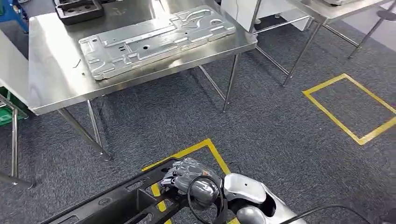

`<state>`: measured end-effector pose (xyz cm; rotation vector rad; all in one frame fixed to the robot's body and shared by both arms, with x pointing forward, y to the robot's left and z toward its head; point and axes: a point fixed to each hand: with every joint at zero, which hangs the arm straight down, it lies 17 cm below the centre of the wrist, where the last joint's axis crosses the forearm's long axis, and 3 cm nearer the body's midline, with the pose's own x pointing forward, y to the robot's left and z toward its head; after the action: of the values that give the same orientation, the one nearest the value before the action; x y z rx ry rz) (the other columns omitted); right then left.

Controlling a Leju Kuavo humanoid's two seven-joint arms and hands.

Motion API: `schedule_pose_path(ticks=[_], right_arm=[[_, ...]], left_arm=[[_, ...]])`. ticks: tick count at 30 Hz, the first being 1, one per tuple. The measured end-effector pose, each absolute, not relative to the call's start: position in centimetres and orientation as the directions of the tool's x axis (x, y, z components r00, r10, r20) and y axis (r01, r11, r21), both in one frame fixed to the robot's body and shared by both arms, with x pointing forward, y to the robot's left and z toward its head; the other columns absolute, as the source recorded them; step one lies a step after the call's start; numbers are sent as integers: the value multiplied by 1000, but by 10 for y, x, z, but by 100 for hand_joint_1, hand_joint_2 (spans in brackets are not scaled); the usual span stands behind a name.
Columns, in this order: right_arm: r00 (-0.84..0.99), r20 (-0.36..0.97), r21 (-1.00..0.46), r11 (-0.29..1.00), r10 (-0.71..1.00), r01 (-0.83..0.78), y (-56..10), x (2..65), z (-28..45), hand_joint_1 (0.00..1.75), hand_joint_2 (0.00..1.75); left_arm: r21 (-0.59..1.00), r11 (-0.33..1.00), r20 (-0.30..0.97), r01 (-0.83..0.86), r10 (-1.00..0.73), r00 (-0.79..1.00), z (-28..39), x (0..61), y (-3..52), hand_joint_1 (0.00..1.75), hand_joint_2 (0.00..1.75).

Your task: Take the parts from the cabinet and place them on the table.

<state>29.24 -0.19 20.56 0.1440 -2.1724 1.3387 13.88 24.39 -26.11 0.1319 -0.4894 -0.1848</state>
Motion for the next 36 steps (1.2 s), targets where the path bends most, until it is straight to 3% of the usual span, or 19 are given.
schedule_pose_path(ticks=[36], right_arm=[[-836,490,-800,509,246,-319,-15,293,204,175,175]], left_arm=[[182,973,470,143,-213,856,-258,153,255,0,0]])
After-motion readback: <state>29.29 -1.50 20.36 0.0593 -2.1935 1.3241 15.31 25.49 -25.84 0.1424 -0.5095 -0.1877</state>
